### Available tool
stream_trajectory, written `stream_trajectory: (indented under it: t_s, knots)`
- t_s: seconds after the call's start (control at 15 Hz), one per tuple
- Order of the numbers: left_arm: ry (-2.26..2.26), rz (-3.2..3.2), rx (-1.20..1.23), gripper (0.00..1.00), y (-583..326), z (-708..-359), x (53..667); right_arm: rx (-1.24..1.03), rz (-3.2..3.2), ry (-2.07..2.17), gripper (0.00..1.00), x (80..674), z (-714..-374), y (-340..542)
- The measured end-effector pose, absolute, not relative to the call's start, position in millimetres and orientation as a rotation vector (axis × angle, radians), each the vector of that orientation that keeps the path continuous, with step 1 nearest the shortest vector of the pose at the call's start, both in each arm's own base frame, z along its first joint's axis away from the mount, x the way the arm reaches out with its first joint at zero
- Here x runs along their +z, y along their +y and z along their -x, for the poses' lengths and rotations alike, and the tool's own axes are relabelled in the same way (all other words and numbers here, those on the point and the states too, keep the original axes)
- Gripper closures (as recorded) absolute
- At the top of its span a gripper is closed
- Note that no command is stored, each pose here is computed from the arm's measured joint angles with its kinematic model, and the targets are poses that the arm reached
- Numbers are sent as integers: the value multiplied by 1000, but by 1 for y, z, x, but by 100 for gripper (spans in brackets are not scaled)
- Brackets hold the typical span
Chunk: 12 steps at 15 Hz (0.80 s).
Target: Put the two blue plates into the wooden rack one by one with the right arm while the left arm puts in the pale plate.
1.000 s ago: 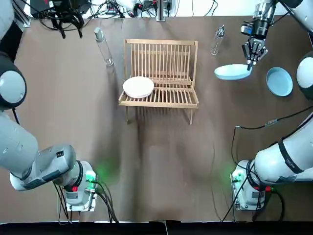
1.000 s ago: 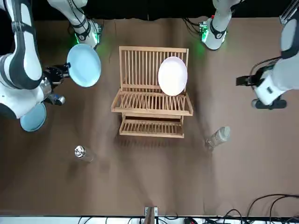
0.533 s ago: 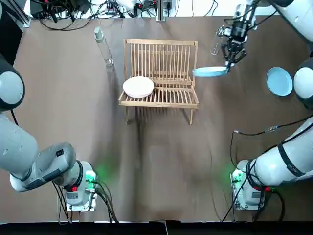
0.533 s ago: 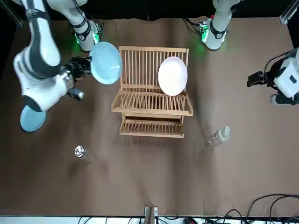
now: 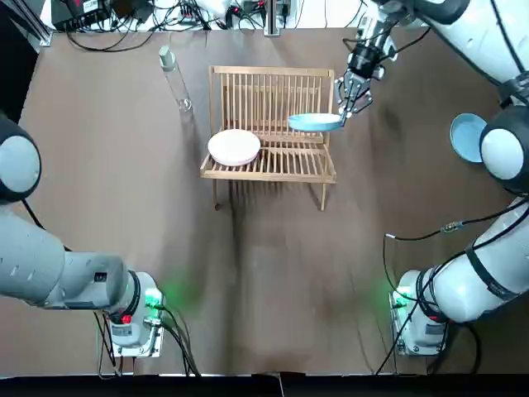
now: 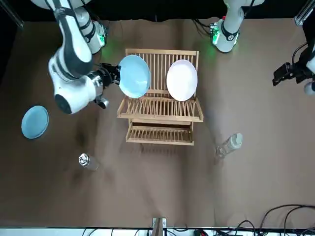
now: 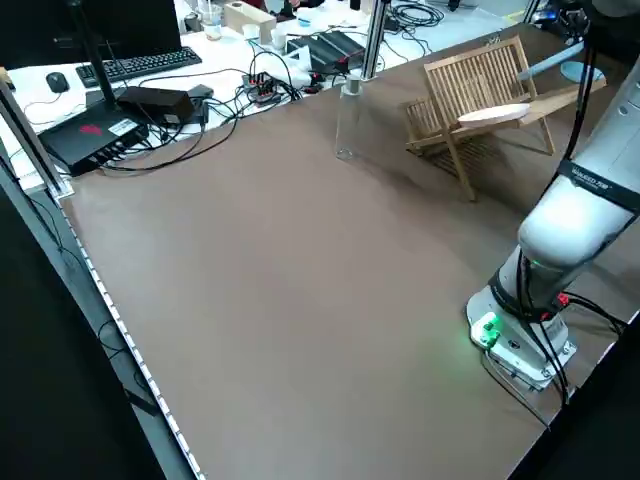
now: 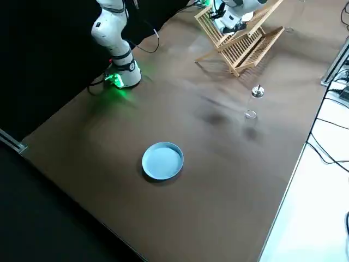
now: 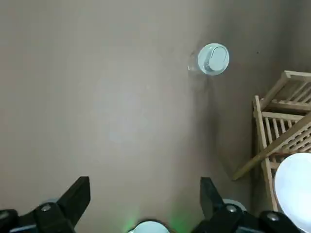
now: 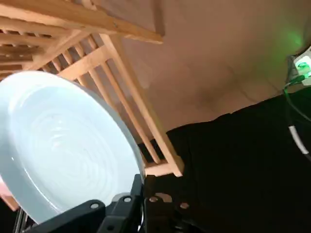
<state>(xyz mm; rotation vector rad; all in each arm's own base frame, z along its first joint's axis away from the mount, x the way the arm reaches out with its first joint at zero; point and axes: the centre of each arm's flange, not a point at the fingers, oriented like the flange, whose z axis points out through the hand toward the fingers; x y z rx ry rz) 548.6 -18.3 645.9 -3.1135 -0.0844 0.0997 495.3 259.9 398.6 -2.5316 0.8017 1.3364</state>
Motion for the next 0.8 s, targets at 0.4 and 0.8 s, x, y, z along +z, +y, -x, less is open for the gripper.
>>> stream_trajectory:
  t_s: [0.4,0.8]
  knots:
    - [-58,3139,17,0,-19,-532,622,1434,2552,817,97,355,-488,284]
    - [-51,3139,9,0,-20,-532,622,1449,2551,822,85,349,-488,284]
